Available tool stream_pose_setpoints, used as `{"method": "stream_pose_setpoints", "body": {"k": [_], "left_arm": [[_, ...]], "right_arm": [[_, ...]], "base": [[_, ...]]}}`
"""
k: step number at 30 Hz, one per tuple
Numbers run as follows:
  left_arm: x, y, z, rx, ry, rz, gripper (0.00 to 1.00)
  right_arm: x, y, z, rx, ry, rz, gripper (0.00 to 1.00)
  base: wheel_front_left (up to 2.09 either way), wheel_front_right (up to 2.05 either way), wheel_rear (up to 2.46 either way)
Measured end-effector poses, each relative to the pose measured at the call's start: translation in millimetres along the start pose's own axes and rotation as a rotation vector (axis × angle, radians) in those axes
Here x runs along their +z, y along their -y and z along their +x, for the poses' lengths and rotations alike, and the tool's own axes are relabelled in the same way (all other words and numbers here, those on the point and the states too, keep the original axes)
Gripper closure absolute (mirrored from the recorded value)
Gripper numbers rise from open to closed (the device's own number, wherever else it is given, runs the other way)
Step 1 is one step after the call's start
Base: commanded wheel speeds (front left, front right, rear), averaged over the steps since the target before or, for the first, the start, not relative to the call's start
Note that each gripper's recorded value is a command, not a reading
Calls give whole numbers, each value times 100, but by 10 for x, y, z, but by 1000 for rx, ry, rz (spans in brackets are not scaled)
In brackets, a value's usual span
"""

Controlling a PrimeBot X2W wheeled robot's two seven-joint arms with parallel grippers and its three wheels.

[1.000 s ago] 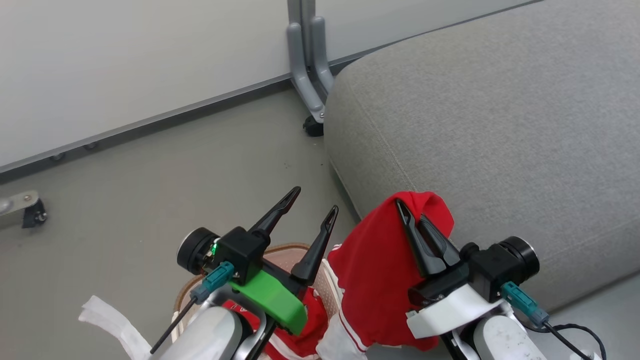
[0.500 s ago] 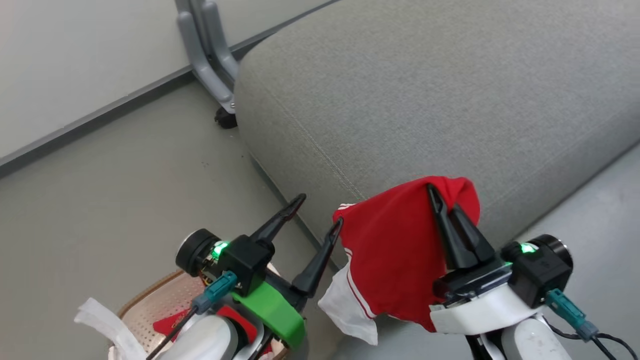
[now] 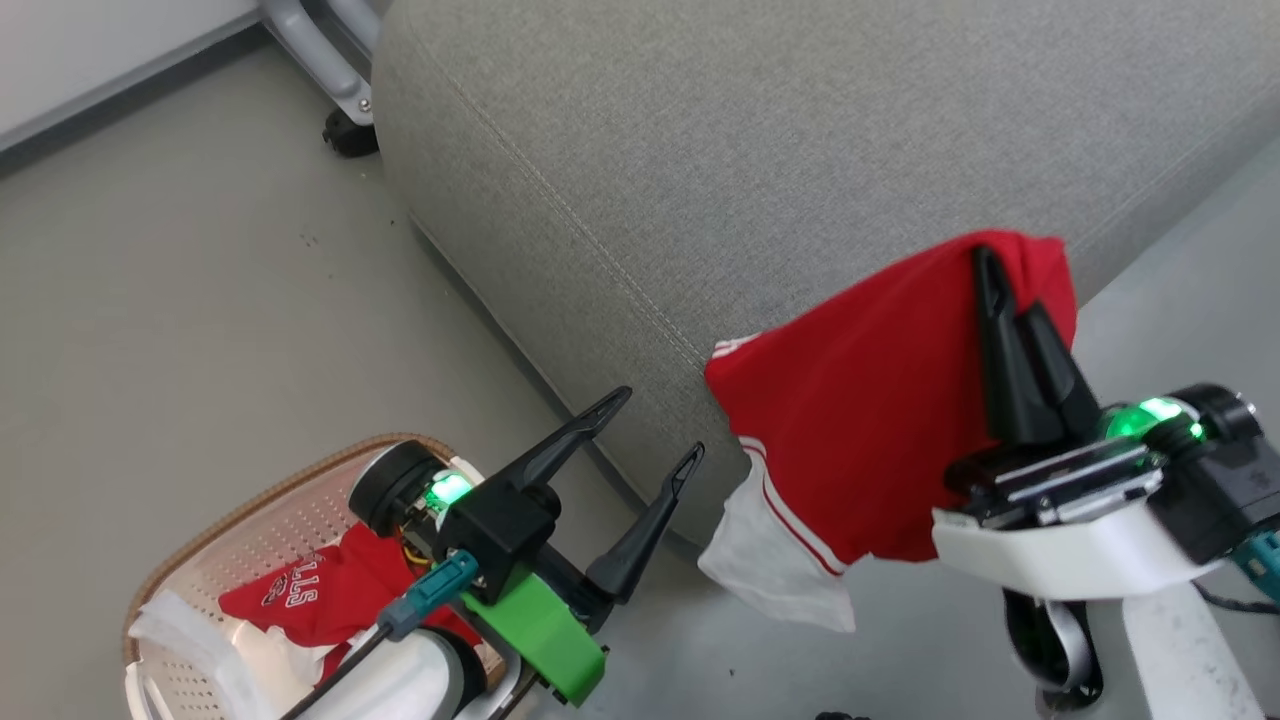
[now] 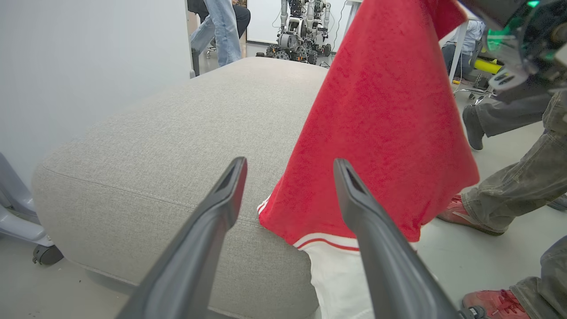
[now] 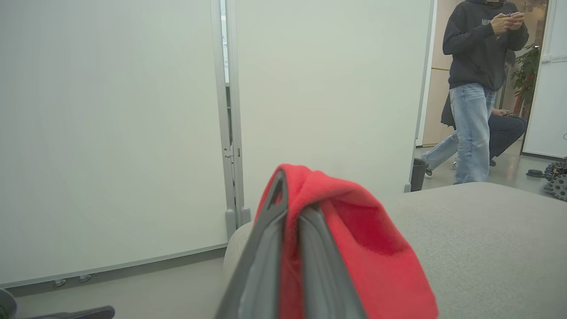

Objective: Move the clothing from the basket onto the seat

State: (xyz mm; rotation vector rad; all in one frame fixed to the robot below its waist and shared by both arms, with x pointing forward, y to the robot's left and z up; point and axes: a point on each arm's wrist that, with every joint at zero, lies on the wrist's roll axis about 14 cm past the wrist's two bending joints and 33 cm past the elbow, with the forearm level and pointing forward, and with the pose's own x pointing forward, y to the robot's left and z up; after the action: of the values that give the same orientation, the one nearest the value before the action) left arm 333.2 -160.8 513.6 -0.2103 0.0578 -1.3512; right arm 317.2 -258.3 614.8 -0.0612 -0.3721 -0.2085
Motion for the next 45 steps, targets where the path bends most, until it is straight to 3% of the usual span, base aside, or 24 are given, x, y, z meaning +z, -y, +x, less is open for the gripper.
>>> {"method": "stream_pose_setpoints", "body": {"k": [12,19,28,35,40,41,42,43,45], "left_arm": [[-125,-395,-205,1,15,-16,0],[-258,-779,-441,60,26,-46,0],[-551,-1072,-675,115,12,-114,0],[-835,-1253,-934,189,-44,-137,0],[-972,-1268,-1070,225,-73,-163,0],[-976,-1277,-1085,236,-70,-169,0],[-971,-1282,-1088,245,-66,-171,0],[-954,-1287,-1088,256,-58,-176,0],[-911,-1293,-1087,277,-42,-183,0]], "right_arm": [[679,403,1212,-70,325,-276,100],[581,442,1878,-125,388,-376,100],[-637,621,2185,-187,128,-421,100],[-1823,833,1936,-258,-166,-334,100],[-2270,846,1740,-281,-279,-289,100],[-2314,848,1700,-285,-293,-282,98],[-2331,851,1668,-290,-301,-274,64],[-2331,864,1634,-294,-306,-270,4],[-2305,894,1555,-302,-314,-272,0]], "base": [[0,0,0],[0,0,0],[0,0,0],[0,0,0],[0,0,0],[0,0,0],[0,0,0],[0,0,0],[0,0,0]]}}
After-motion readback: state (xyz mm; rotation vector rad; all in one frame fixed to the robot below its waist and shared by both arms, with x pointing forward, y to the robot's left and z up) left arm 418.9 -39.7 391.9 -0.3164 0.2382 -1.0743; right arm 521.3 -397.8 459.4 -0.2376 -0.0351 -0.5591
